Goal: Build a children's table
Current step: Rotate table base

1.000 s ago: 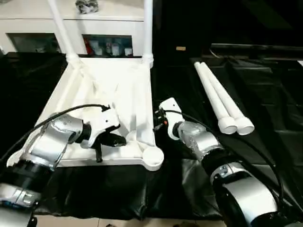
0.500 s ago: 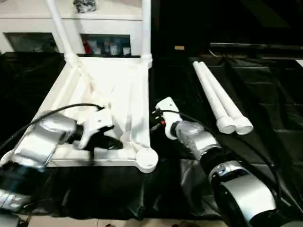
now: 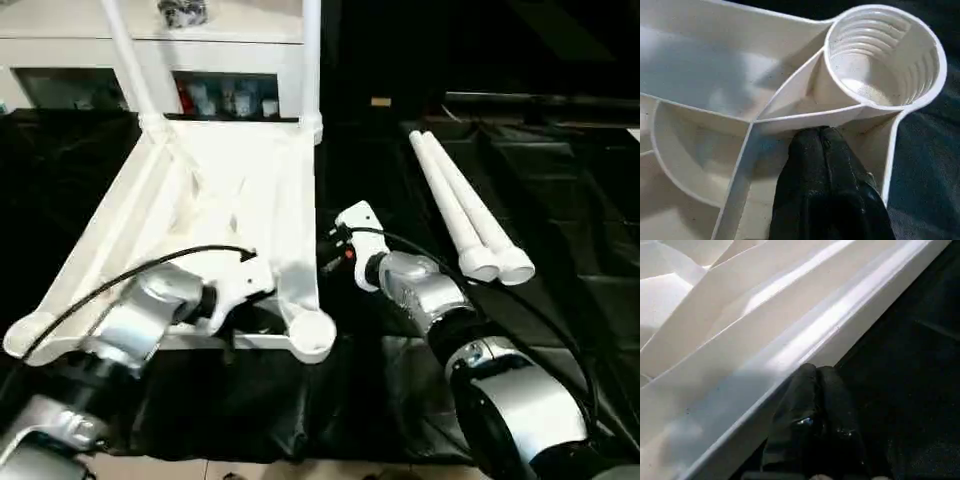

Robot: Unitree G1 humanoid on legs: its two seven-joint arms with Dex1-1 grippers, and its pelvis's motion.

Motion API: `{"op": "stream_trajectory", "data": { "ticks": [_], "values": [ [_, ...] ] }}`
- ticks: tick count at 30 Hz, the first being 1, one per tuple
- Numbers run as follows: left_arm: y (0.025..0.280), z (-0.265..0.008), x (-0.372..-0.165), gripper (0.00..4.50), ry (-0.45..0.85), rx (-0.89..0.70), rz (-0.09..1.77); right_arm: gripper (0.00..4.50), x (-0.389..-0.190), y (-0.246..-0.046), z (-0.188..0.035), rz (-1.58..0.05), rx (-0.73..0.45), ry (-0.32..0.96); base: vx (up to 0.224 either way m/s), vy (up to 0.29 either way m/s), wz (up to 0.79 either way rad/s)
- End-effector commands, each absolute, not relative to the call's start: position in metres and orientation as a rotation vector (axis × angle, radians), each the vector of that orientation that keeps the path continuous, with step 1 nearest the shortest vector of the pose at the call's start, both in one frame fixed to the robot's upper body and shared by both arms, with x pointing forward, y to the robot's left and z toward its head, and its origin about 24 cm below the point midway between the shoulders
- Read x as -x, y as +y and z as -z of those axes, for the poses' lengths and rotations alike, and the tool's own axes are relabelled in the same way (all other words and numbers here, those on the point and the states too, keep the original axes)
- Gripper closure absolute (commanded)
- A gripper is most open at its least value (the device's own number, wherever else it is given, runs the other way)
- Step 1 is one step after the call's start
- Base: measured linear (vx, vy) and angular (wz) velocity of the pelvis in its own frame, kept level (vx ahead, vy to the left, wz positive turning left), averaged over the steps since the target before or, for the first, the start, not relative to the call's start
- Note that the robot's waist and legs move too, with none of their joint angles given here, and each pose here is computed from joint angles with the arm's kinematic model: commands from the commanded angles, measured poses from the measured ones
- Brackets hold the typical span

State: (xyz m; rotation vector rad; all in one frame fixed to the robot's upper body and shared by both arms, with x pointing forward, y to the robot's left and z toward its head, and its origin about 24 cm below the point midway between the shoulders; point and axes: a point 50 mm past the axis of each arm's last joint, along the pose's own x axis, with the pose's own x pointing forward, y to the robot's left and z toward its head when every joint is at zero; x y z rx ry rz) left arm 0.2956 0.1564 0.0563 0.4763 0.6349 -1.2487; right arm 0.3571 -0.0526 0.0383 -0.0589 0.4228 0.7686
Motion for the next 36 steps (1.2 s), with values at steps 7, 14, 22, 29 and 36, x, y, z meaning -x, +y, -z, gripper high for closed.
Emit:
{"op": "stream_trajectory", "data": {
  "ticks": [7, 14, 22, 29, 36],
  "values": [
    [0.126, -0.069, -0.305, 4.50, 0.507, -0.445, 1.278, 4.48, -0.347, -0.004, -0.051, -0.927, 0.031, 0.374, 0.000, 0.000, 0.00],
    [0.124, -0.070, -0.309, 4.50, 0.473, -0.446, 1.243, 4.48, -0.348, -0.002, -0.052, -0.913, 0.029, 0.370, 0.000, 0.000, 0.00],
    [0.124, -0.072, -0.328, 4.30, 0.375, -0.536, 1.064, 4.49, -0.359, -0.022, -0.056, -0.799, 0.051, 0.337, 0.000, 0.000, 0.00],
    [0.147, -0.097, -0.339, 3.71, 0.273, -0.470, 0.977, 4.03, -0.382, -0.085, -0.074, -0.535, -0.008, 0.270, 0.000, 0.000, 0.00],
    [0.151, -0.107, -0.328, 3.22, 0.259, -0.431, 1.058, 3.42, -0.389, -0.130, -0.082, -0.399, 0.007, 0.271, 0.000, 0.000, 0.00]
  ]
}}
